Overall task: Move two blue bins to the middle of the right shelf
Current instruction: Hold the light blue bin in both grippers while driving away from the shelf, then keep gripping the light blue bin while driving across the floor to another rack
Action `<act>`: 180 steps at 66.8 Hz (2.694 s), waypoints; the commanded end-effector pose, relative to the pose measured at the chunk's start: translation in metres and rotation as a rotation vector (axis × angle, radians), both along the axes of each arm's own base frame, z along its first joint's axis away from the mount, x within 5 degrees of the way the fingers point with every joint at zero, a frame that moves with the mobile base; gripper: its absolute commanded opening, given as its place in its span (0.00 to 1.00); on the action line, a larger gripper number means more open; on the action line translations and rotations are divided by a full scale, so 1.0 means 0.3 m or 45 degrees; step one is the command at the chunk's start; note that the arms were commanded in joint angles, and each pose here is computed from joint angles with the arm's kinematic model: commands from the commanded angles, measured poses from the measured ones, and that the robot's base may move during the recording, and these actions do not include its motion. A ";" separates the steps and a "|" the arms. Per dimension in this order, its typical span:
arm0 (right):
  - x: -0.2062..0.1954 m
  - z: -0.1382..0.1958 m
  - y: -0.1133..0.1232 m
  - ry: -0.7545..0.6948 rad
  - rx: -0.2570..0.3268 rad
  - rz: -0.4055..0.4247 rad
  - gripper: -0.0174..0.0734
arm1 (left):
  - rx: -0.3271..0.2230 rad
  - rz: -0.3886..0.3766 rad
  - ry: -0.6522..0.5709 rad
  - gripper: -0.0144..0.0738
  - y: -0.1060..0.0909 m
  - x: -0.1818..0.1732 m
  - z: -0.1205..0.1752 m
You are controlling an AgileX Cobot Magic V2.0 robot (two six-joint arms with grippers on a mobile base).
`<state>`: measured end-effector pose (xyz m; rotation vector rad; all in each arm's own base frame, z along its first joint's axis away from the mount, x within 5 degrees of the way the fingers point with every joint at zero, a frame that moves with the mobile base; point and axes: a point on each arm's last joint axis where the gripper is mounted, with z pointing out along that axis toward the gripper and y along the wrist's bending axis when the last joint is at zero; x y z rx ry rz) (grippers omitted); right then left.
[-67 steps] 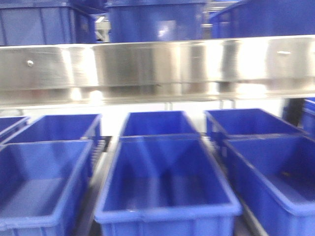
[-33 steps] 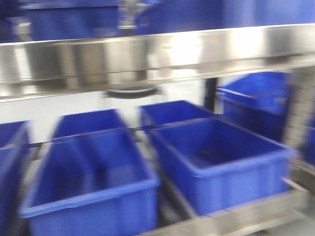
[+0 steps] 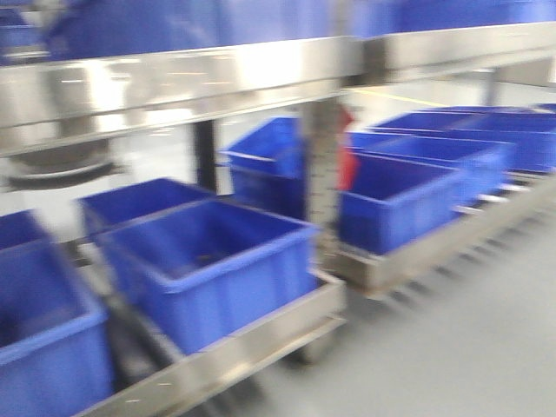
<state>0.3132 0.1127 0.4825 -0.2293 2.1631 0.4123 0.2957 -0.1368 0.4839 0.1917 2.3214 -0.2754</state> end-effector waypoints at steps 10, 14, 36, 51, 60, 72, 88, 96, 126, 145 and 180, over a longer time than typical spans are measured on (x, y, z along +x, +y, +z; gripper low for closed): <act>0.002 0.056 -0.018 -0.161 0.031 -0.045 0.02 | -0.052 -0.030 -0.104 0.04 0.004 -0.023 0.052; 0.002 0.056 -0.018 -0.161 0.031 -0.045 0.02 | -0.052 -0.030 -0.104 0.04 0.004 -0.023 0.052; 0.002 0.056 -0.018 -0.161 0.031 -0.045 0.02 | -0.052 -0.030 -0.104 0.04 0.004 -0.023 0.052; 0.002 0.056 -0.018 -0.161 0.031 -0.045 0.02 | -0.052 -0.030 -0.104 0.04 0.004 -0.023 0.052; 0.002 0.056 -0.018 -0.161 0.031 -0.045 0.02 | -0.052 -0.030 -0.104 0.04 0.004 -0.023 0.052; 0.002 0.056 -0.018 -0.161 0.031 -0.045 0.02 | -0.052 -0.030 -0.104 0.04 0.004 -0.023 0.052; 0.002 0.056 -0.018 -0.161 0.031 -0.045 0.02 | -0.052 -0.030 -0.104 0.04 0.004 -0.023 0.052; 0.002 0.056 -0.018 -0.161 0.031 -0.045 0.02 | -0.052 -0.030 -0.104 0.04 0.004 -0.023 0.052; 0.002 0.056 -0.018 -0.161 0.031 -0.045 0.02 | -0.052 -0.030 -0.104 0.04 0.004 -0.023 0.052; 0.002 0.056 -0.018 -0.161 0.031 -0.045 0.02 | -0.052 -0.030 -0.104 0.04 0.004 -0.023 0.052; 0.002 0.056 -0.018 -0.161 0.031 -0.045 0.02 | -0.052 -0.030 -0.104 0.04 0.004 -0.023 0.052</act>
